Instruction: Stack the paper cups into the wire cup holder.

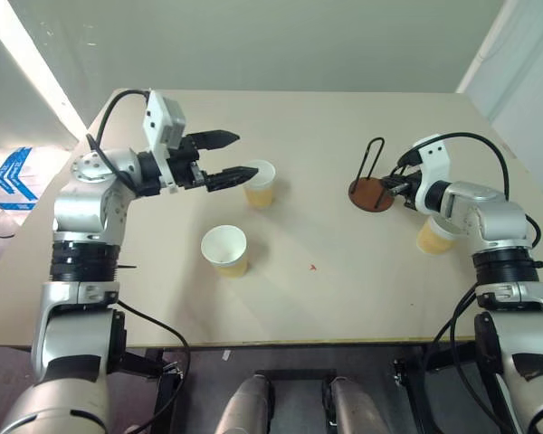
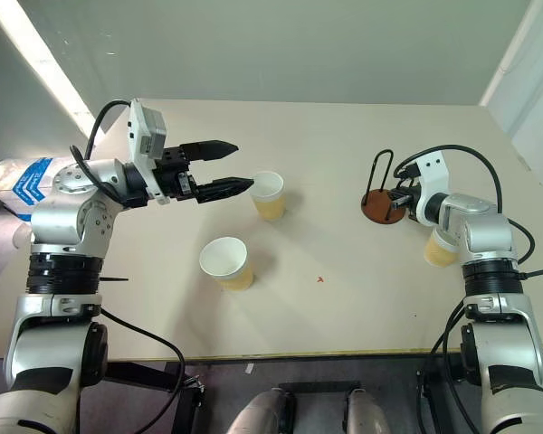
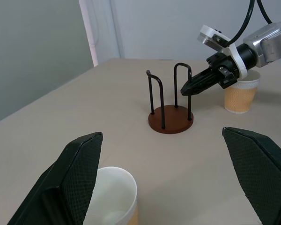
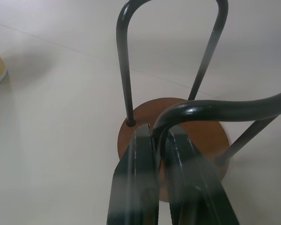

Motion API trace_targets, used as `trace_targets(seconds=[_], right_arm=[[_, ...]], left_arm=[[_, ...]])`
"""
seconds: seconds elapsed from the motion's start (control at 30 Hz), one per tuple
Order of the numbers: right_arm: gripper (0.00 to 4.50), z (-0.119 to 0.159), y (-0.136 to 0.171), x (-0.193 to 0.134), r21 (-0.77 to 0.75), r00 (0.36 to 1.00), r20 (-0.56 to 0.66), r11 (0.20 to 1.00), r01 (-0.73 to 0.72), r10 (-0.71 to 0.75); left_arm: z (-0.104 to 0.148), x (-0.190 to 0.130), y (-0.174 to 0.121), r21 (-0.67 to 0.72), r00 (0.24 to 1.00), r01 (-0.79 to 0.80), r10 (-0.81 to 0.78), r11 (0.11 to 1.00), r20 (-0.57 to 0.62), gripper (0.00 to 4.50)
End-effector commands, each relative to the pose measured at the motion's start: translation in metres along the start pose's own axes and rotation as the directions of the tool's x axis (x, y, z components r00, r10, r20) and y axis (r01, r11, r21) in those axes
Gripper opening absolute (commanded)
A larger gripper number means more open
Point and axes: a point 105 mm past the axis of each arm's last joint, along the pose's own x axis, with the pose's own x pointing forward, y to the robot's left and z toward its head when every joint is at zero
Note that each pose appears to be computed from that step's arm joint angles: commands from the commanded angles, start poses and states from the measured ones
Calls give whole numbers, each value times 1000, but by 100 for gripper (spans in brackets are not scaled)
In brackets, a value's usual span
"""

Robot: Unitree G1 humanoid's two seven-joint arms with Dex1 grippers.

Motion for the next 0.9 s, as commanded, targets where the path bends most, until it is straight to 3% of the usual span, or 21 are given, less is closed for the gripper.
trace_targets(seconds=[0.03,0.17,0.4,0.67,0.9], right_arm=[[5,31,7,-4,-60,996,79,998,-23,28],[5,47,45,-22,-252,973,92,951,-182,210],[5,38,99,-59,-449,890,-34,789,-420,454],[5,16,136,-79,-443,788,-149,672,-594,598],[5,-7,148,-75,-411,748,-209,638,-652,630]], left_arm=[[12,-5,1,42,1000,-12,11,999,19,450],[7,-15,-14,20,998,58,-58,998,-18,450],[3,-28,-35,-14,981,177,-177,984,-82,450],[6,-36,-63,-52,927,343,-347,938,-146,450],[0,-30,-73,-78,917,365,-373,928,-143,450]])
